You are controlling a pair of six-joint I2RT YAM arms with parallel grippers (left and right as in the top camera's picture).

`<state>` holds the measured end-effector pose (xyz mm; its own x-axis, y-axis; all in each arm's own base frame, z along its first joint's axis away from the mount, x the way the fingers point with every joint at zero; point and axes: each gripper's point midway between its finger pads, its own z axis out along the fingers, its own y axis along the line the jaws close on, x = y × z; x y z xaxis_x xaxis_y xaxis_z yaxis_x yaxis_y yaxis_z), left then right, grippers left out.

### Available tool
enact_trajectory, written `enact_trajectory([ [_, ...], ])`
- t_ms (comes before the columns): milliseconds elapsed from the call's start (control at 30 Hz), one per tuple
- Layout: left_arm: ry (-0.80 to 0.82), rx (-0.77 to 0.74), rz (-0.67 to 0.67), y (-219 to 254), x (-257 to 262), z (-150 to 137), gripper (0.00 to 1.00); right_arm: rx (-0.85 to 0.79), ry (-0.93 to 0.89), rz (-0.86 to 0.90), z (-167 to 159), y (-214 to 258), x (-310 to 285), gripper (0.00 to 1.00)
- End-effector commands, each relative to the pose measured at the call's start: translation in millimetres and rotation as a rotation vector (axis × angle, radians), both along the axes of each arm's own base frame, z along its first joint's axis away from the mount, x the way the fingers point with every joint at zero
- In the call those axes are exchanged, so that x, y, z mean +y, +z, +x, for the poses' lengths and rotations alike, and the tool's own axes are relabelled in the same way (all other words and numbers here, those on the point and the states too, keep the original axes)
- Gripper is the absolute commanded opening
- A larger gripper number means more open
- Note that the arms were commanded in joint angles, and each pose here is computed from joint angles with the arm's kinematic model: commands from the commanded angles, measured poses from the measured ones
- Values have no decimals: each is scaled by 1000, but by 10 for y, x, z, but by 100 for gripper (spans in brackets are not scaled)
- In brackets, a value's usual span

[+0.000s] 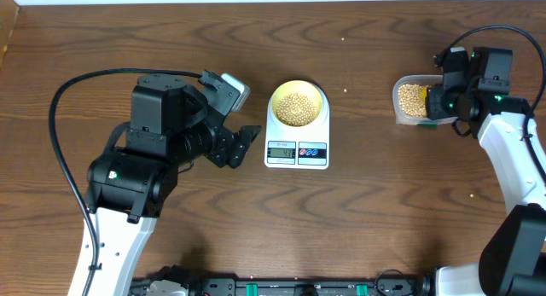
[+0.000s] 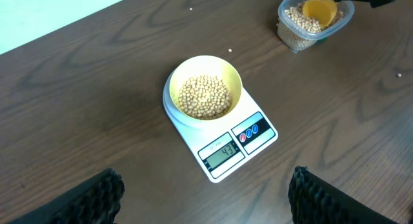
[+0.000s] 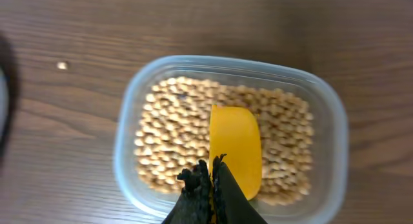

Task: Scoop item into bowl and weigh 50g on scale

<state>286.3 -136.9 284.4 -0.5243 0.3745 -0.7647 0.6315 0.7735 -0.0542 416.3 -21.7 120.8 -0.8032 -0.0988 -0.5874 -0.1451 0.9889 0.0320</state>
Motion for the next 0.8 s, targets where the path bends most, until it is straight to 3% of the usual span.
enact_trajectory([
  [0,-3,3,3,-21,10,2,84,-1,-10,152,-13,47,193,1],
  [367,-3,3,3,-21,10,2,84,-69,-60,300,133,223,225,1],
  [767,-3,3,3,-21,10,2,84,-88,-55,497,56,373,42,1],
])
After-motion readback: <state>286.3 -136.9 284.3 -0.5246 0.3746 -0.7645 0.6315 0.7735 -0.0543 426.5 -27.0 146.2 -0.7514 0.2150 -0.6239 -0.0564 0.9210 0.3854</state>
